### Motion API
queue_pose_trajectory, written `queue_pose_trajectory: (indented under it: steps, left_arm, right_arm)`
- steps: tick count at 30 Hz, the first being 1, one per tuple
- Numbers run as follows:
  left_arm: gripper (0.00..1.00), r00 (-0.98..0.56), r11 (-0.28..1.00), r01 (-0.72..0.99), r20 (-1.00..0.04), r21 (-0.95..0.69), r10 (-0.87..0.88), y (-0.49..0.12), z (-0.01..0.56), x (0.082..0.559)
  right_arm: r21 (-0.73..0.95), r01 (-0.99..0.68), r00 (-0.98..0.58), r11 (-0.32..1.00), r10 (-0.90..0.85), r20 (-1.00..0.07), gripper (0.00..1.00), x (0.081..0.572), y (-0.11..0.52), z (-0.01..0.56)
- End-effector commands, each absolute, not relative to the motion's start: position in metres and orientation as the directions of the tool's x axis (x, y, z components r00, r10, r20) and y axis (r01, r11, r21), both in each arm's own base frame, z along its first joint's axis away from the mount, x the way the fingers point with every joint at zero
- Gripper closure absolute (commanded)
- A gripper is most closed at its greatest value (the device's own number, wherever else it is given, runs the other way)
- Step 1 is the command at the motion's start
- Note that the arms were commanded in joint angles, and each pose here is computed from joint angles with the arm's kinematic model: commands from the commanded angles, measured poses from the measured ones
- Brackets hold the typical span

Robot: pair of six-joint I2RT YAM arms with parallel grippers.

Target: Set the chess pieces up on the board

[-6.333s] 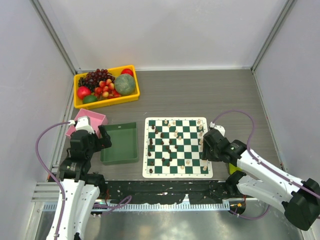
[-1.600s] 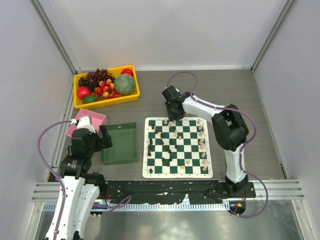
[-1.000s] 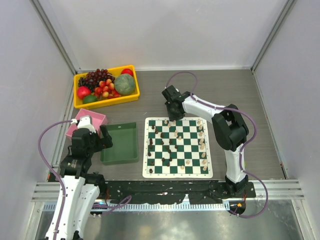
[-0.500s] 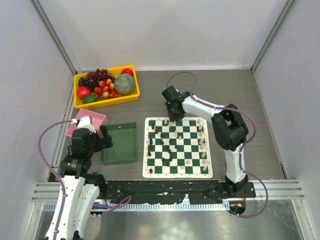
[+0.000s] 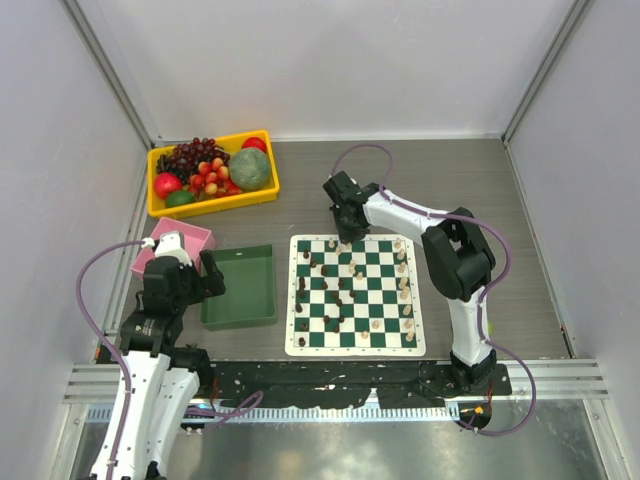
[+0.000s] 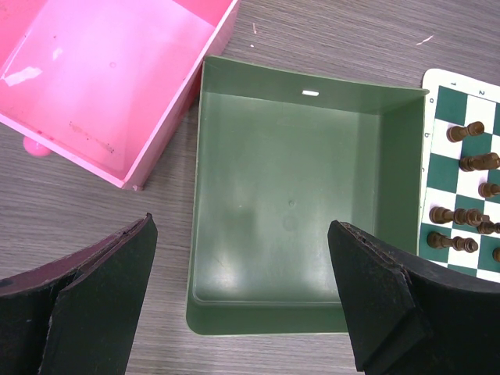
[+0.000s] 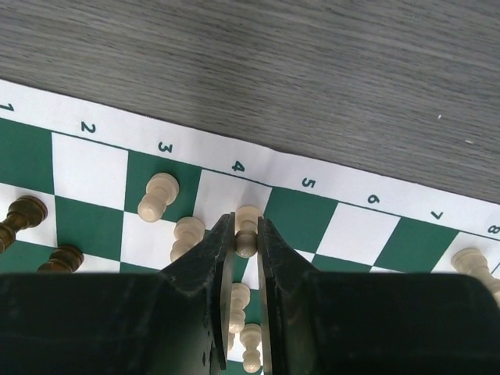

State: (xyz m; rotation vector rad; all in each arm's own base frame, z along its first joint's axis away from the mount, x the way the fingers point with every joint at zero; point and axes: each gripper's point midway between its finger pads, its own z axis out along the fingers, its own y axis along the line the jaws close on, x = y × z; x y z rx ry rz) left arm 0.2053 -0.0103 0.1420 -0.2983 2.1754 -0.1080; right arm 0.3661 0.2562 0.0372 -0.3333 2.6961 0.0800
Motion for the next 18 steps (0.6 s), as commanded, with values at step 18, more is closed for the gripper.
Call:
queue_pose_trajectory:
  steps: [18]
  left_arm:
    - [0.01, -0.514, 0.966, -0.149, -0.818, -0.210, -0.257, -0.013, 0.161, 0.212]
  right_arm:
    - [0.038, -0.082, -0.862, 0.996, -0.052, -0.505, 0.83, 0.374, 0.170, 0.074]
